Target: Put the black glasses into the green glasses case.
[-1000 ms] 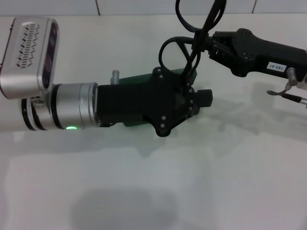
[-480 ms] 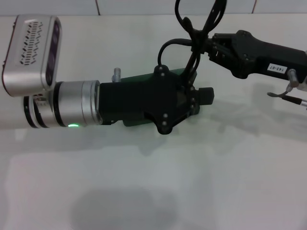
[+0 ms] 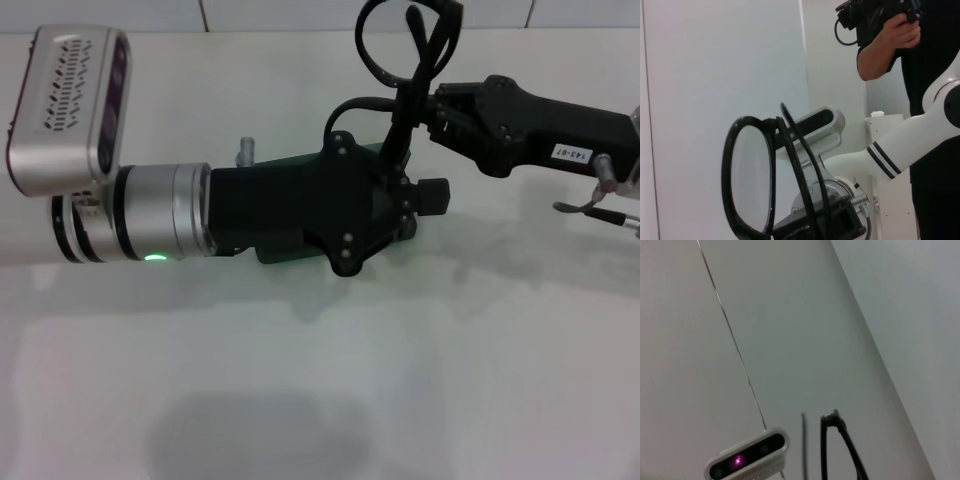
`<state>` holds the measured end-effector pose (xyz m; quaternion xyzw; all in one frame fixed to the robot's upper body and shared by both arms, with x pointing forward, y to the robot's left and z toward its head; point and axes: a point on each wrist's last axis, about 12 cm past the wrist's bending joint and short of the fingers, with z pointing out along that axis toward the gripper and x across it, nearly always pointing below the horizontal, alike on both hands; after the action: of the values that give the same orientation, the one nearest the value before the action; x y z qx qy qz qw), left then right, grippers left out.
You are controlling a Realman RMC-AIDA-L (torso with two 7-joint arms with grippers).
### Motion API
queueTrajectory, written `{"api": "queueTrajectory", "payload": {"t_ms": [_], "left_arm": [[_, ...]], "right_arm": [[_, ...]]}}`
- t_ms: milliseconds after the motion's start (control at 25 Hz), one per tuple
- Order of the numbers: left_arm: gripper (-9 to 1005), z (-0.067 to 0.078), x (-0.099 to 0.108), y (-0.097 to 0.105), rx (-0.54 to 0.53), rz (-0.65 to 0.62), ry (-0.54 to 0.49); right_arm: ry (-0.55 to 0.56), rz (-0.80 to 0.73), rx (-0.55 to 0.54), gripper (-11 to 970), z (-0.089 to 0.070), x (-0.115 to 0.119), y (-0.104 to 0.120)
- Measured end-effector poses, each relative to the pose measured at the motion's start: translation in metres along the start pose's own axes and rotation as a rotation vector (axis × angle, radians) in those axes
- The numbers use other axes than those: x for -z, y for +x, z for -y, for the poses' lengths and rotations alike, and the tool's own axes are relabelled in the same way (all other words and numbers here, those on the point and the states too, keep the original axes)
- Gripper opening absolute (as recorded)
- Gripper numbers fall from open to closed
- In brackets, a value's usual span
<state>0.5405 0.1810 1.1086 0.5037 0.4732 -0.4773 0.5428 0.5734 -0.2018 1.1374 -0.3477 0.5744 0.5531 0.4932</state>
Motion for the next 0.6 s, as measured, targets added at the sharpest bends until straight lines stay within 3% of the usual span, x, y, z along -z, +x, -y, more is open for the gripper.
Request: {"api": "queueTrajectory", "payload": {"t_ms": [600], "left_arm": [[23,-0.0002,-0.0003,-0.0001,0.005,0.0,0.001]], "right_arm": [[-0.007,-0.013,0.006,47,-0.0006,-0.0004,0.0011]]}}
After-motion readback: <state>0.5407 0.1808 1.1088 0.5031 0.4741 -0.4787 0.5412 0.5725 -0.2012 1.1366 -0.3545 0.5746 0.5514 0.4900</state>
